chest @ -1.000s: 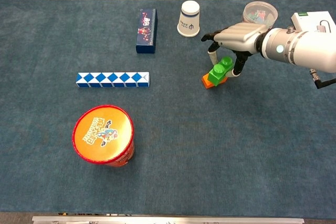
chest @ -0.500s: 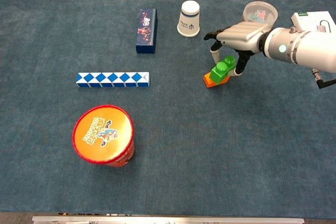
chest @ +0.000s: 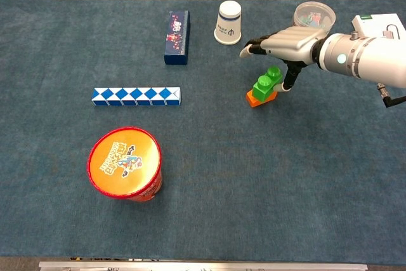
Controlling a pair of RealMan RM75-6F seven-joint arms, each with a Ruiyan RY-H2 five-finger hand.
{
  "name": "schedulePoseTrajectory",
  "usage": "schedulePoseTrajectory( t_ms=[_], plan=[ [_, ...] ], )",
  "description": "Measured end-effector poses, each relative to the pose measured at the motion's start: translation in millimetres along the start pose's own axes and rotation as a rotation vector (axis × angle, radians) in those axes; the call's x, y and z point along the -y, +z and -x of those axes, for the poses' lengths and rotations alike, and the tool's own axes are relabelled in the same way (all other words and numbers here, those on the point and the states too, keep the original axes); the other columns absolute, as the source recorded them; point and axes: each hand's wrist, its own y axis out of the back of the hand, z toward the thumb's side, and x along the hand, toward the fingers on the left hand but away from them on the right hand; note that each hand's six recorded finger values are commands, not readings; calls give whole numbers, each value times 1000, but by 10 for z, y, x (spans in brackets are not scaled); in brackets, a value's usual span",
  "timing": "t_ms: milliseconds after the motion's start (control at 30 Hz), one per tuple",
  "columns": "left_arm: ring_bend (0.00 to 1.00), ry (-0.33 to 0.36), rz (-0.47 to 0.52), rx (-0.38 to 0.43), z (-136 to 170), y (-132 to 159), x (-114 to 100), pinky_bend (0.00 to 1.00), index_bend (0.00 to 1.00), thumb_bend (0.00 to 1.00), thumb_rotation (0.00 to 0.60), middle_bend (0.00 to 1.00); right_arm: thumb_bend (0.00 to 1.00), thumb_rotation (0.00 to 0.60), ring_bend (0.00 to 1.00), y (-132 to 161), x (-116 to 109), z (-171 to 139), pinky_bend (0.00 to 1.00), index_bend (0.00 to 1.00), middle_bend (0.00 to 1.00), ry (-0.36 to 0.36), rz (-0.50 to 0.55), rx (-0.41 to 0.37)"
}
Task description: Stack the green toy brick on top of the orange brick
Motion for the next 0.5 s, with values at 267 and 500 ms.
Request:
schedulePoseTrajectory(
  t_ms=[267, 500],
  plan=[
    [339, -4, -5, 1, -1, 1, 10, 427, 501, 63, 600, 507, 233, 600, 0, 45, -73, -125, 85, 59, 42, -30, -2, -13],
    [339, -9, -8, 2, -6, 3, 28, 427, 501, 63, 600, 507, 230, 600, 0, 59, -168, -355, 85, 60, 42, -83, -15, -14]
  ],
)
